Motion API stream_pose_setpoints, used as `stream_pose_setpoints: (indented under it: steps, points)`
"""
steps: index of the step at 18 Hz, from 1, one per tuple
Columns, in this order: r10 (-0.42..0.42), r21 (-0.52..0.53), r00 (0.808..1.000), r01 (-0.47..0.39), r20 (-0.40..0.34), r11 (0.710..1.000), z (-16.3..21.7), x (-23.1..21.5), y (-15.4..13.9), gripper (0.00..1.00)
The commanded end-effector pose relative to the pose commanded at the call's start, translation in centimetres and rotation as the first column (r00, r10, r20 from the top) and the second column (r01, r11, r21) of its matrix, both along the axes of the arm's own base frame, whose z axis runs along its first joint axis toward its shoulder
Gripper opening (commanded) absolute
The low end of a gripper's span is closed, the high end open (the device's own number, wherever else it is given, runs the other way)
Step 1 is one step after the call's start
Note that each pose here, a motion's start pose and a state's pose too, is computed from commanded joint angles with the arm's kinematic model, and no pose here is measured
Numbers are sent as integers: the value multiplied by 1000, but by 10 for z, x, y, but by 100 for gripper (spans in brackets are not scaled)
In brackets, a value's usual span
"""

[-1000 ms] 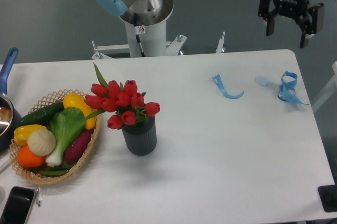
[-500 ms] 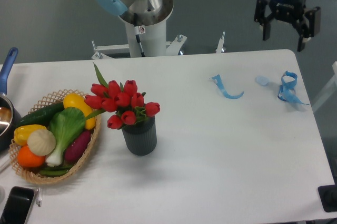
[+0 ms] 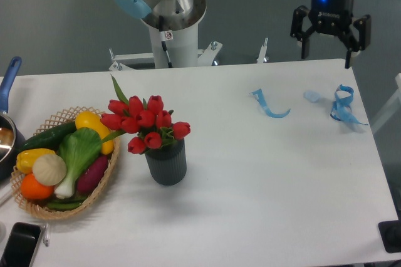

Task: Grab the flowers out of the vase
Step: 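Move the open gripper toward the red tulips in the black vase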

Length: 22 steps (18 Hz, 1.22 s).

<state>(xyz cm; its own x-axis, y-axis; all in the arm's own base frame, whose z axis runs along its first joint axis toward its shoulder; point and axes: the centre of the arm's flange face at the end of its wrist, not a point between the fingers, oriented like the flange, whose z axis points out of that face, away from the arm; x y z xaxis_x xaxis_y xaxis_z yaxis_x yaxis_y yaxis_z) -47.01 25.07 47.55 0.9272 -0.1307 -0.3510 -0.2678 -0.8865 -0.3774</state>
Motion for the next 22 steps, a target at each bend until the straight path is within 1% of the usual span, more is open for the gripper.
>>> stream_pose_setpoints:
  steps: [2, 5, 7, 8, 10, 11, 13, 15, 17, 18, 20, 22]
  points:
    - [18, 10, 1000, -18, -7, 1000, -2, 2, 1, 100]
    - [92, 45, 996, -91, -6, 995, -12, 5, 2, 100]
    - [112, 66, 994, -112, 1, 991, -19, 12, 10, 100]
    - [132, 80, 991, -133, 13, 988, -18, 15, 15, 100]
    - [183, 99, 981, -188, 61, 977, -20, 20, 24, 100]
    - [189, 101, 978, -197, 86, 975, -25, 22, 33, 100]
    - [181, 97, 977, -192, 116, 977, -34, 26, 47, 100]
    - [153, 91, 980, -165, 129, 982, -42, 34, 60, 100]
    - [143, 86, 979, -156, 142, 984, -49, 39, 63, 100]
    - [125, 91, 980, -140, 153, 986, -52, 45, 70, 100]
    - [67, 146, 979, -96, 194, 985, -58, 56, 84, 100]
    - [15, 218, 971, -69, 240, 974, -63, 61, 92, 100]
